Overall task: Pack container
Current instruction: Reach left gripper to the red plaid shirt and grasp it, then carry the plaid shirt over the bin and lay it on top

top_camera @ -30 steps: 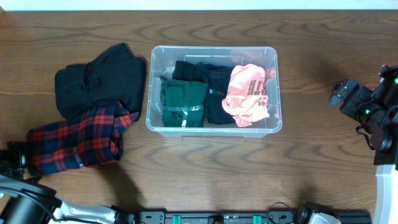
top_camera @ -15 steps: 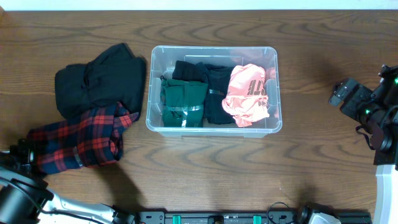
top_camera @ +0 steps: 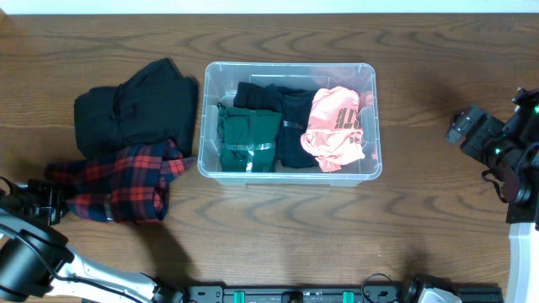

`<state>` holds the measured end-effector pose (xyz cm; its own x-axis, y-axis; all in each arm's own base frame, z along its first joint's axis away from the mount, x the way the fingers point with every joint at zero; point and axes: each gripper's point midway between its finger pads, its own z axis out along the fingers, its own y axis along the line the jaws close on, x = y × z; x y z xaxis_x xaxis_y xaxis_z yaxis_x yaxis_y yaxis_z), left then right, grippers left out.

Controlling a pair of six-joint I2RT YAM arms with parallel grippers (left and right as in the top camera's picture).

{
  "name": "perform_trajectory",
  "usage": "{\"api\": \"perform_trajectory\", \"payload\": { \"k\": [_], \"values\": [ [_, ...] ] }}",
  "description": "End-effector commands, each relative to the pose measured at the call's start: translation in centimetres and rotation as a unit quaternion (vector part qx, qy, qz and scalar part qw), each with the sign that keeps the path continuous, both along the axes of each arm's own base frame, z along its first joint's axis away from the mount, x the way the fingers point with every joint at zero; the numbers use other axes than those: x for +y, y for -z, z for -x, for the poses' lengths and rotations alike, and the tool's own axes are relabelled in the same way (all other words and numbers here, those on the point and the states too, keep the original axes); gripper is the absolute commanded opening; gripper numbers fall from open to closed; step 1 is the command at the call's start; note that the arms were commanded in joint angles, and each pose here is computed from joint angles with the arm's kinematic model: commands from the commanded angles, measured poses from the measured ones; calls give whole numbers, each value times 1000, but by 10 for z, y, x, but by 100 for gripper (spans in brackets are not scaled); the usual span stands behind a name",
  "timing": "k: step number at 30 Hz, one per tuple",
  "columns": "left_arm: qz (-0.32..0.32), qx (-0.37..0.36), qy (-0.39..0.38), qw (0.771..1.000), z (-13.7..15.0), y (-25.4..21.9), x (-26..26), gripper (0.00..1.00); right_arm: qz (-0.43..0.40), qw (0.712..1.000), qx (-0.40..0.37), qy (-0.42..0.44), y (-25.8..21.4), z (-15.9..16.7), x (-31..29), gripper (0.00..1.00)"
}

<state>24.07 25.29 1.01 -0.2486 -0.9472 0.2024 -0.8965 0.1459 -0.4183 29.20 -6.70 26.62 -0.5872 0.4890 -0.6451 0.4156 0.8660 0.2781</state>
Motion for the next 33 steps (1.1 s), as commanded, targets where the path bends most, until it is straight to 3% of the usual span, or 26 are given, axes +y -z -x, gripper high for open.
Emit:
{"api": "perform_trajectory", "payload": {
  "k": [1,6,10,13,17,25,27,33],
  "values": [
    [6,-57,-10,998,-14,-41,-13,6,10,1000,-2,-2,-3,0,-3,99],
    [-13,-168,-17,985,-28,-137,-37,6,10,1000,-3,-2,-3,0,-3,99],
    [-57,-294,18,954,-33,-227,-74,6,10,1000,-2,-2,-3,0,-3,99],
    [-104,-338,38,935,-27,-273,-104,6,10,1000,-2,-2,-3,0,-3,99],
    [-116,-392,63,911,-27,-322,-158,6,10,1000,-2,-2,-3,0,-3,99],
    [-76,-554,128,819,-31,-432,-262,6,10,1000,-2,-2,-3,0,-3,99],
    [-64,-563,121,815,-33,-441,-275,6,10,1000,-2,-2,-3,0,-3,99],
    [-48,-538,85,837,-54,-432,-320,6,10,1000,-2,-2,-3,0,-3,99]
  ]
}}
